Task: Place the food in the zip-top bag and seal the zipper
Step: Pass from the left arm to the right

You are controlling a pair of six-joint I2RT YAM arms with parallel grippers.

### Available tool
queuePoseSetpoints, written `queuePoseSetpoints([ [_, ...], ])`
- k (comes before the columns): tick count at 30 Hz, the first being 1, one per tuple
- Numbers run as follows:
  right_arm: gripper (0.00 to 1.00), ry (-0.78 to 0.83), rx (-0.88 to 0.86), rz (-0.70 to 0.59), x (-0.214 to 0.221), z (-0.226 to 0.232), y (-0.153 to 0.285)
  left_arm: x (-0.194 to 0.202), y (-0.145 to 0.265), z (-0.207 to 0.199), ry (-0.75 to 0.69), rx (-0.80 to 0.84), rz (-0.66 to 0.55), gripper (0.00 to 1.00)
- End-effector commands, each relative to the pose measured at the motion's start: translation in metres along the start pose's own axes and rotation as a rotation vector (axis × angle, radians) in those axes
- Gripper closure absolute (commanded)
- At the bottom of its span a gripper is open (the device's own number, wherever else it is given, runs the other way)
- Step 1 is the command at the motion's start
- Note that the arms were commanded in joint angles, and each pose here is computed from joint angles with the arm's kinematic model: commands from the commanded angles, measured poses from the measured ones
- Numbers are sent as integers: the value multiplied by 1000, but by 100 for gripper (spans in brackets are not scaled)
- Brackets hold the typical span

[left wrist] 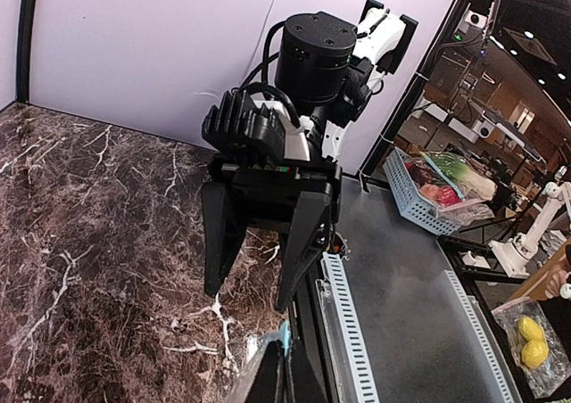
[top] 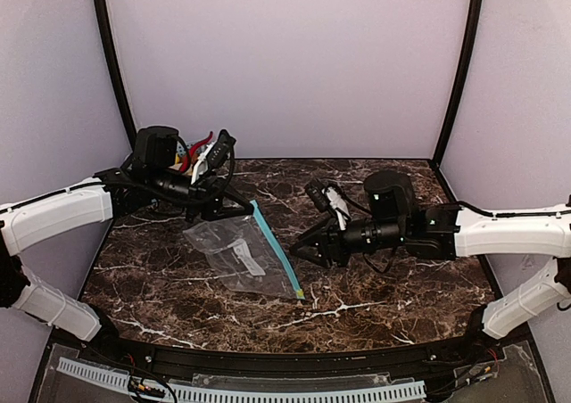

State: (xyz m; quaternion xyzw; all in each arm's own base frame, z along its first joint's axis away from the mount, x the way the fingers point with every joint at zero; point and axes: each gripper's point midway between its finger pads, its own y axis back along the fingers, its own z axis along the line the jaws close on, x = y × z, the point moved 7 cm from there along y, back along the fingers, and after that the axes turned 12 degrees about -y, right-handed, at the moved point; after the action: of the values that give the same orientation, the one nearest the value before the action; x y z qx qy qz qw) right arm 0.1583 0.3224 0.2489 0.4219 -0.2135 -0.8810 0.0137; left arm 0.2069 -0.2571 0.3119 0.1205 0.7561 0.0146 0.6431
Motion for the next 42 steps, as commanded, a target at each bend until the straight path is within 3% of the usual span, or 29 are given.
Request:
queuePoseSetpoints([
  [1,52,27,-15,-1,0,2,-6,-10,0,-6,-23,33,-10,99],
  [21,57,66,-50,8,-4,5,-14,-9,-1,-5,-14,44,-9,99],
  [42,50,92,-97,-40,-11,15,-5,-8,-2,-4,-3,46,-5,99],
])
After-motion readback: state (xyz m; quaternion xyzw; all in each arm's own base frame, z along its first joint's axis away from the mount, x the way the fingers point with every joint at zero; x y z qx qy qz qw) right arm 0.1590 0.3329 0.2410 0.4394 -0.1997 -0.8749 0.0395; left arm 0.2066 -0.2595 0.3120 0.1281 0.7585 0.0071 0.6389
